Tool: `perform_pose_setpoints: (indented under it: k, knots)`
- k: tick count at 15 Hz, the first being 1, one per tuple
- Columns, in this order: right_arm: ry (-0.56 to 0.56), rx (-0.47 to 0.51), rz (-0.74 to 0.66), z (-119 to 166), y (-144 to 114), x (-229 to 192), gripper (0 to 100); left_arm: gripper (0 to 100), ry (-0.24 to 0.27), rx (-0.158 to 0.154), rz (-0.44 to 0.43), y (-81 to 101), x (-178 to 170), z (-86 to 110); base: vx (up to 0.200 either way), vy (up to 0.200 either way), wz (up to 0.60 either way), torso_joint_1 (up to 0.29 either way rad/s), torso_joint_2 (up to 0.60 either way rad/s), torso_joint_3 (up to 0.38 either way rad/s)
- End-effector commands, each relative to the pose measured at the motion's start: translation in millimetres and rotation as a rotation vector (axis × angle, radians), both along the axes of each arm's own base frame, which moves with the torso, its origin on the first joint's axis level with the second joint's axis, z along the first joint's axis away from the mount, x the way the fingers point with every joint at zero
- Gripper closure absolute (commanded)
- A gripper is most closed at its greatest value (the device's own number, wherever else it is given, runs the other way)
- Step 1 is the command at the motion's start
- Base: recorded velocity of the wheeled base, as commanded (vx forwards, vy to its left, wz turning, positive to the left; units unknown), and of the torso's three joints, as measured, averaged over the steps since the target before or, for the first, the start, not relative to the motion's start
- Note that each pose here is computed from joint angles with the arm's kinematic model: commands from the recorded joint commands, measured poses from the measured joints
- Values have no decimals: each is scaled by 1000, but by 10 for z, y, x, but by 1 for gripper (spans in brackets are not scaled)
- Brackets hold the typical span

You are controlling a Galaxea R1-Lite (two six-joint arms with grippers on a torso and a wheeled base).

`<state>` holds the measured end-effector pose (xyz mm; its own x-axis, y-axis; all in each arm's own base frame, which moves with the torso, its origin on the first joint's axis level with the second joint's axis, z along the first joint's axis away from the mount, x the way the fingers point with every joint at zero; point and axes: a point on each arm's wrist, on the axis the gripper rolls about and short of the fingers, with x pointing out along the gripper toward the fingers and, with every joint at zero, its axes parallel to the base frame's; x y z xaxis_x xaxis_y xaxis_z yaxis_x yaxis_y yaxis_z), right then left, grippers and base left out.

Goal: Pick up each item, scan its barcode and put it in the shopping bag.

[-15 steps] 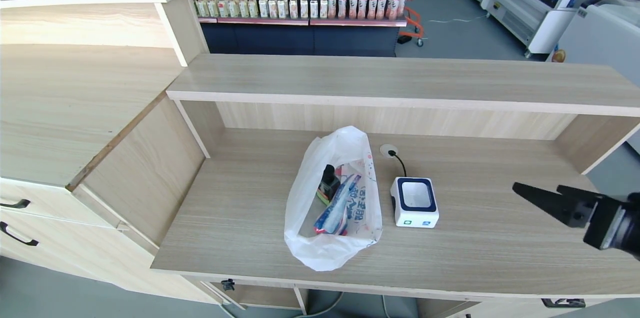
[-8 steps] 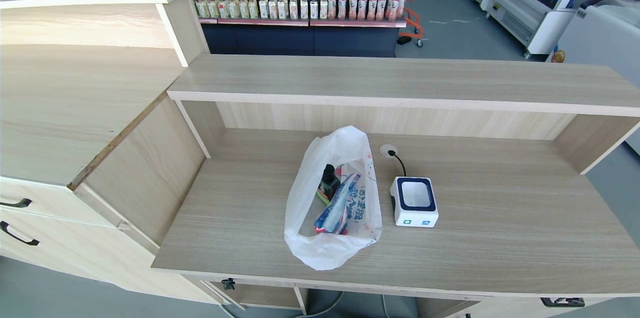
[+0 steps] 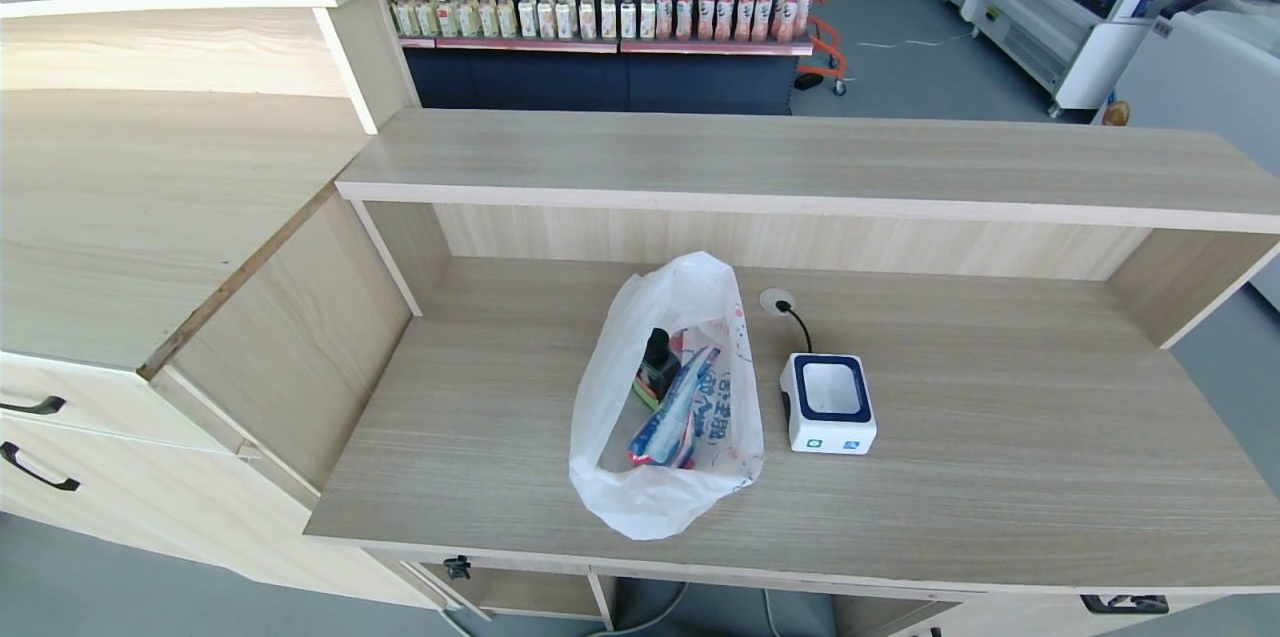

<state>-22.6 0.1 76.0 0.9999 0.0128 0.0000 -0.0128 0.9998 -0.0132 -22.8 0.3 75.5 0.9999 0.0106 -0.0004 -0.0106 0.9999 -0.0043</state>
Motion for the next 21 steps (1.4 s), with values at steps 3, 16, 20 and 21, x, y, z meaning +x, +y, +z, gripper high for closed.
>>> perform_pose_setpoints:
  k: [3,16,20,21]
  knots:
    - [-2,-16,6,-3,0,-2,0,0,0,0,0,0,0,0,0,0,0,0,0,0]
    - [-2,-16,4,-3,1,-2,0,0,0,4,-1,0,0,0,0,-77,0,1,-1,1]
    - [-2,-16,4,-3,1,-2,0,0,0,4,-1,0,0,0,0,-200,0,2,2,1]
    - [-2,-16,4,-3,1,-2,0,0,0,4,-1,0,0,0,0,-200,0,2,7,2]
